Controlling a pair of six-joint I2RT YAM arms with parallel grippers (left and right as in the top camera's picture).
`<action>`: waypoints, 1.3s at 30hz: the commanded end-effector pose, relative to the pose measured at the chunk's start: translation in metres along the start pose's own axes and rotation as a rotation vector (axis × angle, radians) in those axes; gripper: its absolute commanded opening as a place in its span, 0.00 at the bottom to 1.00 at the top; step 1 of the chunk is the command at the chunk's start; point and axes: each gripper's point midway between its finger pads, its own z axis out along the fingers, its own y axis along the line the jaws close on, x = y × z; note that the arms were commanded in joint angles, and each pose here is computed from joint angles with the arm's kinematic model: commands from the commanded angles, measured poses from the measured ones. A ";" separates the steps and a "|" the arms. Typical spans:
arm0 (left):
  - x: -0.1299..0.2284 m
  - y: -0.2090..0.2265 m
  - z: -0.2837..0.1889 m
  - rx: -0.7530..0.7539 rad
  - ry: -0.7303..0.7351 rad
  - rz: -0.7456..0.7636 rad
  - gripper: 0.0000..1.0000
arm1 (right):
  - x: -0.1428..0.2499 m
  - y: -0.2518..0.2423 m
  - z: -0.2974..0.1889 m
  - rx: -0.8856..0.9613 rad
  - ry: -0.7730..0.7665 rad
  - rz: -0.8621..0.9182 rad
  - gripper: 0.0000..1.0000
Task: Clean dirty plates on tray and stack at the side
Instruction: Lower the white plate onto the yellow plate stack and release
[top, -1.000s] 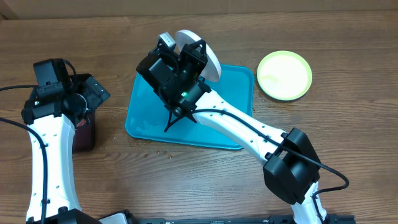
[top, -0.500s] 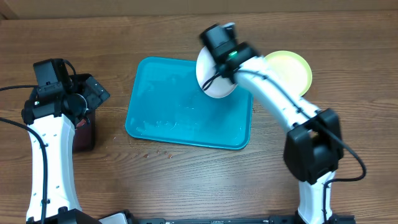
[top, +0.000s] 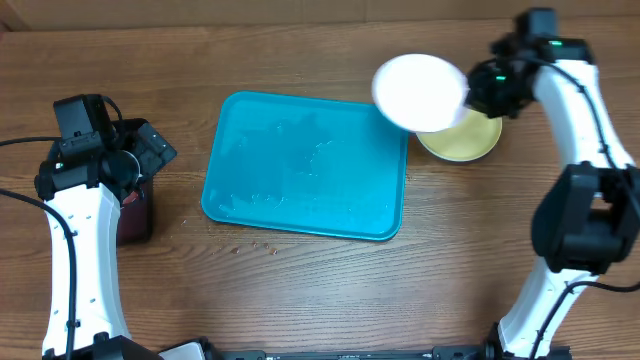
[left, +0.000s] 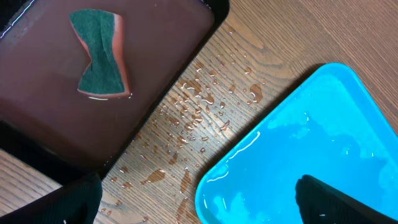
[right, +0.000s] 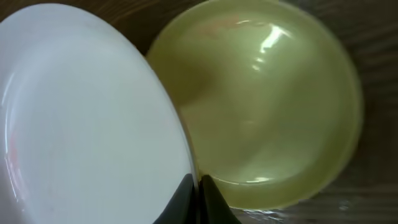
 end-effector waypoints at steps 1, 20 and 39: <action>0.003 0.002 0.005 -0.010 0.013 -0.014 1.00 | -0.009 -0.036 -0.020 0.041 -0.039 0.077 0.04; 0.003 0.002 0.005 -0.010 0.013 -0.014 1.00 | 0.003 -0.091 0.019 0.117 -0.043 0.154 0.20; 0.003 0.002 0.005 -0.010 0.013 -0.014 1.00 | 0.047 -0.028 -0.101 0.001 -0.090 0.113 0.53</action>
